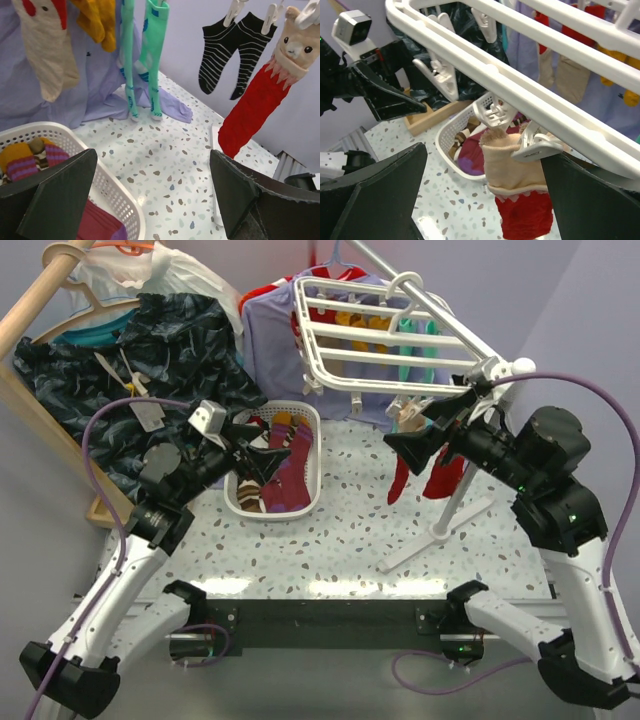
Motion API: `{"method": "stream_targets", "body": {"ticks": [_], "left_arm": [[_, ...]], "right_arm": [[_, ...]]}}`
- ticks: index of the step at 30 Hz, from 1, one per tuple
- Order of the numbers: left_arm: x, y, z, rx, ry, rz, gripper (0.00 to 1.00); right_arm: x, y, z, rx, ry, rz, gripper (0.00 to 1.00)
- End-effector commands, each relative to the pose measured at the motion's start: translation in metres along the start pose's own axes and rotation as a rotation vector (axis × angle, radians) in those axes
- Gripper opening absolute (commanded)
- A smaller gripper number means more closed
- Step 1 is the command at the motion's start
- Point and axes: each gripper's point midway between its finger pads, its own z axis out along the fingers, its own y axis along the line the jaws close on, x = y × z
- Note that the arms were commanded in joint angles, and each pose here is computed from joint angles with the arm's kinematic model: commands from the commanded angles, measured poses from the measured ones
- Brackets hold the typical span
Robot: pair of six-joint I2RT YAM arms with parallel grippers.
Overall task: Clip the socks to the hanger
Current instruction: Open the clamp at the hanger.
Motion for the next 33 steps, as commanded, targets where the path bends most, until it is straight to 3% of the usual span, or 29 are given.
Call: {"method": "stream_targets", "body": {"ticks": [1, 5, 9, 25, 33], "left_arm": [[-0.041, -0.029, 0.009, 0.086, -0.114, 0.015, 1.00], [-0.047, -0.036, 0.016, 0.090, -0.133, 0.016, 1.00], [-0.055, -0.047, 0.016, 0.104, -0.170, 0.017, 1.00], [-0.076, -0.094, 0.051, 0.251, -0.245, 0.051, 1.00], [-0.085, -0.122, 0.067, 0.295, -0.274, 0.096, 1.00]], "right_arm": [[-0.019, 0.023, 0.021, 0.014, -0.067, -0.042, 0.99], [-0.011, 0.030, 0.038, 0.121, -0.076, -0.125, 0.99], [-0.012, 0.020, 0.038, 0.230, -0.114, -0.097, 0.97], [0.001, -0.062, -0.041, 0.702, -0.114, -0.085, 0.83], [0.004, -0.083, -0.064, 0.848, -0.130, -0.110, 0.73]]}}
